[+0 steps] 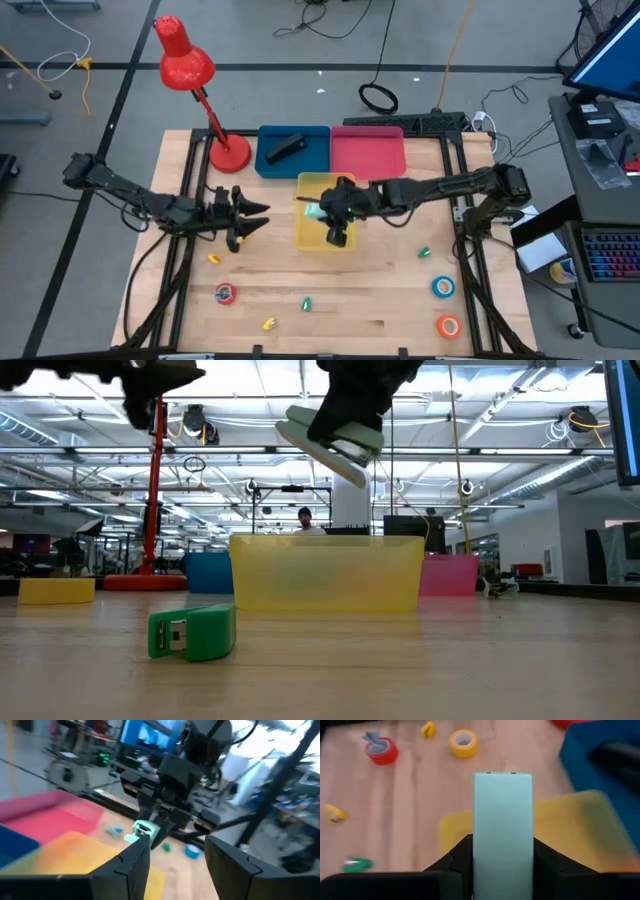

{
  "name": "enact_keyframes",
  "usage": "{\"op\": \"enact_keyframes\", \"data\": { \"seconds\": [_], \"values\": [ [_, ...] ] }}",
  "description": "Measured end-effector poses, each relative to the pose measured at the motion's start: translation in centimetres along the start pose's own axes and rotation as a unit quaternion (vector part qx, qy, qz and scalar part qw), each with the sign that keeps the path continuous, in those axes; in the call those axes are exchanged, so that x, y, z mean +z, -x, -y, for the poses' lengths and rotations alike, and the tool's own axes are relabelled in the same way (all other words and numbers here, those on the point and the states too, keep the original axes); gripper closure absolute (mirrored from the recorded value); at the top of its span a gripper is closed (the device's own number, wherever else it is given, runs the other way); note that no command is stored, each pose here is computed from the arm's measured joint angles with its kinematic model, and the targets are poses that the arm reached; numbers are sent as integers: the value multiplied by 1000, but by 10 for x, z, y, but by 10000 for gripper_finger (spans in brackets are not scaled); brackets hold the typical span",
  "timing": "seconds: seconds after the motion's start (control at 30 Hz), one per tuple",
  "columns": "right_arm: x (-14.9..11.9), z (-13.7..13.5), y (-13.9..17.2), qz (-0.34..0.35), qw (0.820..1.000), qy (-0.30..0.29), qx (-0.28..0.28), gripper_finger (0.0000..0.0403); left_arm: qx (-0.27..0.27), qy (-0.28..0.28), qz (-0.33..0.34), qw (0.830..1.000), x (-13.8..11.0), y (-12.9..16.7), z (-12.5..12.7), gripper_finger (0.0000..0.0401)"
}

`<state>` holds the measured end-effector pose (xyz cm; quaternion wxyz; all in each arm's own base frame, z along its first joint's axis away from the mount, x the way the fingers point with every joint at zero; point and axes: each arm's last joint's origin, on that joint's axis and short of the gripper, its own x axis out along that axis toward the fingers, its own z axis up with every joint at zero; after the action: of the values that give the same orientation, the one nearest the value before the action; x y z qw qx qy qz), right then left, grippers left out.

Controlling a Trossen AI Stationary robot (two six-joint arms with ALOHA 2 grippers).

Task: Pick and place Stapler, Stapler remover, tape
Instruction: Put the light blue stapler into the blue bin

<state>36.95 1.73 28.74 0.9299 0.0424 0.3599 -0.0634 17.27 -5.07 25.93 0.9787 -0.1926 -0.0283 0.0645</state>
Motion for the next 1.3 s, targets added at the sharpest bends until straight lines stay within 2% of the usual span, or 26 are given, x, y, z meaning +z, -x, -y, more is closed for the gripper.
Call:
{"op": "enact_keyframes", "data": {
  "seconds": [0.23,0.43,0.73,0.93,1.1,1.3],
  "values": [
    [3,13,1,-11,996,91,0,290,81,-59,-67,993,21,-42,7,215],
    [1,18,1,-28,993,117,-6,290,127,-79,-106,983,35,-69,6,215],
    [-6,21,1,-65,990,129,-6,290,147,-98,-116,977,41,-89,3,215],
    [-7,21,1,-66,991,118,-5,290,138,-96,-137,976,40,-106,0,215],
    [-7,20,1,-66,993,98,5,290,125,-116,-148,974,44,-121,0,215],
    [-7,20,1,-66,994,88,5,290,120,-128,-187,967,41,-135,-2,215]
  ]
}}
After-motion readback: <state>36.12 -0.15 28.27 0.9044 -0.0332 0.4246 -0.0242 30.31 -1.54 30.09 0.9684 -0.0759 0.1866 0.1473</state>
